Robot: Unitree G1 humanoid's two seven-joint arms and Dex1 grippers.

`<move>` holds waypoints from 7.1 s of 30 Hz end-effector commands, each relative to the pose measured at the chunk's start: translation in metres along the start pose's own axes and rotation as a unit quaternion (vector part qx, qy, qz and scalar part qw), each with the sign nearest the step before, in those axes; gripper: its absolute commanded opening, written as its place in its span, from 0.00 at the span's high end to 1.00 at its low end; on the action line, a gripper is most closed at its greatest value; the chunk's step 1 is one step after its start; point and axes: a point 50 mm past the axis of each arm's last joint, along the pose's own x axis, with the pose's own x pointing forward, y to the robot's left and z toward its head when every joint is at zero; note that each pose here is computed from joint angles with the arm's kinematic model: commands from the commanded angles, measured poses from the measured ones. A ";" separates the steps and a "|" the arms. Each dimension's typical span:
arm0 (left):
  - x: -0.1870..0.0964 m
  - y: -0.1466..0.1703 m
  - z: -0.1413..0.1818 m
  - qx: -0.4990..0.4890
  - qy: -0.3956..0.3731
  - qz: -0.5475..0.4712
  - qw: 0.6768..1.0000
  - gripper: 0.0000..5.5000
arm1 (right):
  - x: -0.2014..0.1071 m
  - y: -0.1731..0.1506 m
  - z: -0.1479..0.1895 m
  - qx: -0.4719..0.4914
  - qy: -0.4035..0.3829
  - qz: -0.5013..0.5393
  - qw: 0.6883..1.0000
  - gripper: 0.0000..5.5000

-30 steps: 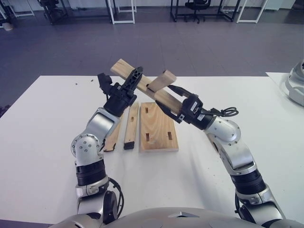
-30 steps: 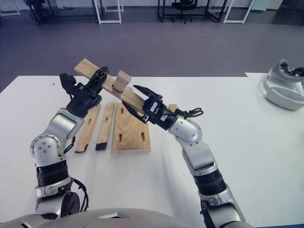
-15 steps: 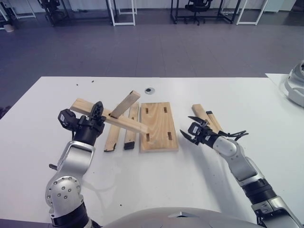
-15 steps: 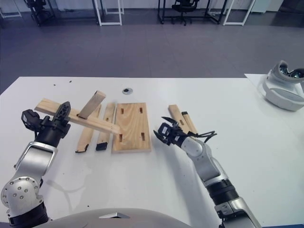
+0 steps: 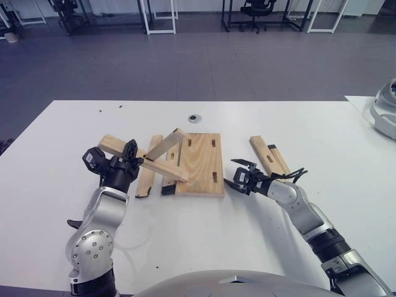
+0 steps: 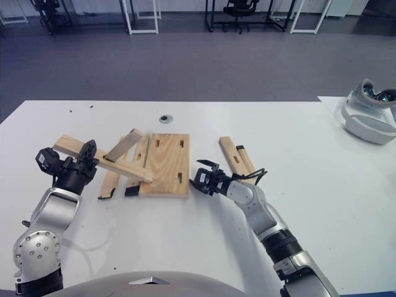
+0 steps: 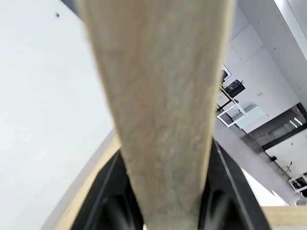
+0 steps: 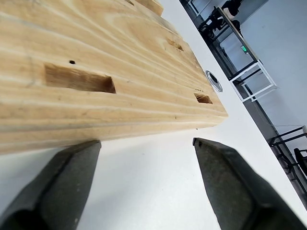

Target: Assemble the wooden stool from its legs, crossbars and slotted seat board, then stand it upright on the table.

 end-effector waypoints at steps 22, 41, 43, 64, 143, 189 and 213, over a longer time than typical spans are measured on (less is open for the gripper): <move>0.016 -0.031 -0.052 0.339 0.141 -0.125 0.922 0.81 | -0.025 -0.052 0.016 -0.066 0.006 -0.091 0.994 0.35; -0.002 -0.093 -0.013 0.115 0.154 -0.313 0.930 0.44 | -0.047 -0.082 -0.006 -0.064 0.060 -0.157 0.984 0.35; -0.006 -0.102 -0.008 0.091 0.158 -0.338 0.923 0.37 | -0.051 -0.085 -0.008 -0.064 0.065 -0.163 0.982 0.35; 0.071 -0.013 -0.014 0.296 0.206 -0.169 0.917 0.20 | -0.060 -0.081 -0.043 0.016 0.101 -0.208 0.973 0.35; 0.098 -0.125 0.027 0.512 -0.085 -0.475 0.711 0.37 | -0.053 -0.160 0.106 0.633 -0.416 -0.139 0.638 0.82; 0.037 -0.023 -0.084 0.498 0.202 -0.359 0.763 0.14 | -0.081 -0.051 0.037 0.514 0.050 -0.273 0.811 0.81; 0.042 -0.083 -0.098 0.416 0.133 -0.360 0.824 0.14 | -0.049 -0.030 0.064 0.442 0.012 -0.066 0.895 0.20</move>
